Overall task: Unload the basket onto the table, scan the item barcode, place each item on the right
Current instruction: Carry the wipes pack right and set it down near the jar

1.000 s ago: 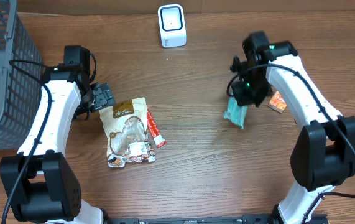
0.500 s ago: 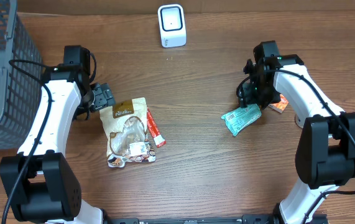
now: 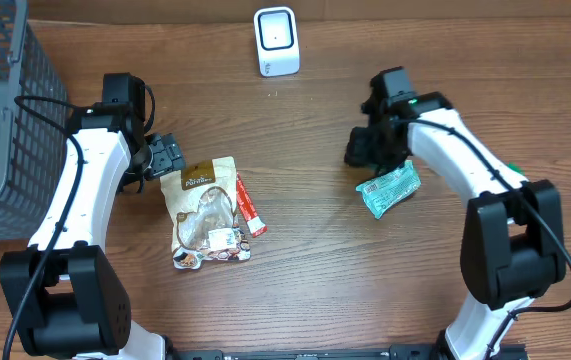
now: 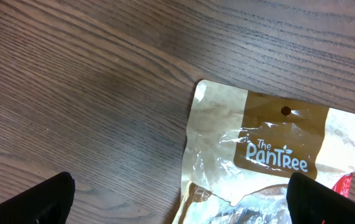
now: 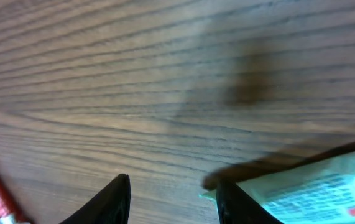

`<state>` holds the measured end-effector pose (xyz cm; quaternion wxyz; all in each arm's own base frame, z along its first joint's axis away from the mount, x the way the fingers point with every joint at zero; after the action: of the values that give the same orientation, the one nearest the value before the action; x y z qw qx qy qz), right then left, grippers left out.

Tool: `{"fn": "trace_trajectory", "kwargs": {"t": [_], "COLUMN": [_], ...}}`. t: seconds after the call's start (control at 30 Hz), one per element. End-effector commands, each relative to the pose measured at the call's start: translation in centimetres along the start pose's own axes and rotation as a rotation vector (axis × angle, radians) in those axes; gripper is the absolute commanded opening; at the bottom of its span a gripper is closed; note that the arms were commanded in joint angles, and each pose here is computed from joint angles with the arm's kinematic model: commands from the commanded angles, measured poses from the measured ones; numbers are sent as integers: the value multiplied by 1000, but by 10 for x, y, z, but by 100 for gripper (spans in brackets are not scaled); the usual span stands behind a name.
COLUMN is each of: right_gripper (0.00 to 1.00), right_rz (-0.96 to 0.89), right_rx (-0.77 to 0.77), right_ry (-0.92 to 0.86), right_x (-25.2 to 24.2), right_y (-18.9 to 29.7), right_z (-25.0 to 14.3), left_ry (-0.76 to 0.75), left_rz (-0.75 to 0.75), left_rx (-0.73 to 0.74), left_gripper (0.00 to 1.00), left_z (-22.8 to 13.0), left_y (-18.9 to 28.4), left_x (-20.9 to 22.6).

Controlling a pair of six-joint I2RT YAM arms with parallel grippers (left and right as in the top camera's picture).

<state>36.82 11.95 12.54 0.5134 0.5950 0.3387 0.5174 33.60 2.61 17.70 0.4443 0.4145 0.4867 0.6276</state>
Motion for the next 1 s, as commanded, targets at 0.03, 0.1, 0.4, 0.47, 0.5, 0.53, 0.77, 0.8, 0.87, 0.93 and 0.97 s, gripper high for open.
{"fn": "trace_trajectory", "kwargs": {"t": [0.03,0.1,0.4,0.47,0.5,0.53,0.77,0.8,0.87,0.93,0.97], "right_gripper": [45,45,46,46,46,46,47,46,46,46,46], "right_rz": [-112,-122,-380,-419,-433,-441,-429,-422,-381,-293,-254], "right_rx": [-29,-13,41,45,43,41,10,8,22,58,73], "right_ry": [-54,-55,-82,-92,-99,-106,-163,-162,-144,-110,-94], "right_x": [-11,-16,-58,-66,-69,-72,-92,-92,-88,-78,-72], "right_y": [-18,-24,-24,-21,-20,-19,-15,-15,-16,-18,-19], "right_z": [-13,-19,-38,-37,-37,-35,-20,-19,-19,-20,-21], "left_ry": [-3,-3,-3,-3,-3,-3,-3,-3,-3,-3,-3], "left_rz": [9,9,9,9,9,9,9,9,9,9,9], "left_rx": [-24,-24,-24,-24,-24,-24,-24,-24,-24,-24,-24], "left_gripper": [100,100,100,100,100,100,100,100,100,100,100], "left_z": [2,2,2,2,2,2,2,2,2,2,2], "left_y": [6,6,6,6,6,6,6,6,6,6,6], "left_x": [2,2,2,2,2,2,2,2,2,2,2]}}
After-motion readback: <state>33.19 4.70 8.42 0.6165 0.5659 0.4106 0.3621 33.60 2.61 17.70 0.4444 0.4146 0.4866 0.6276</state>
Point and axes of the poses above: each gripper's point midway between its finger pads, its own y axis back along the fingers, its own x axis along the line the jaws close on, z = x × y, the point moved 8 cm from there along y, back along the fingers, and after that the axes turned 11 degrees about -y, right-handed, at the moved point
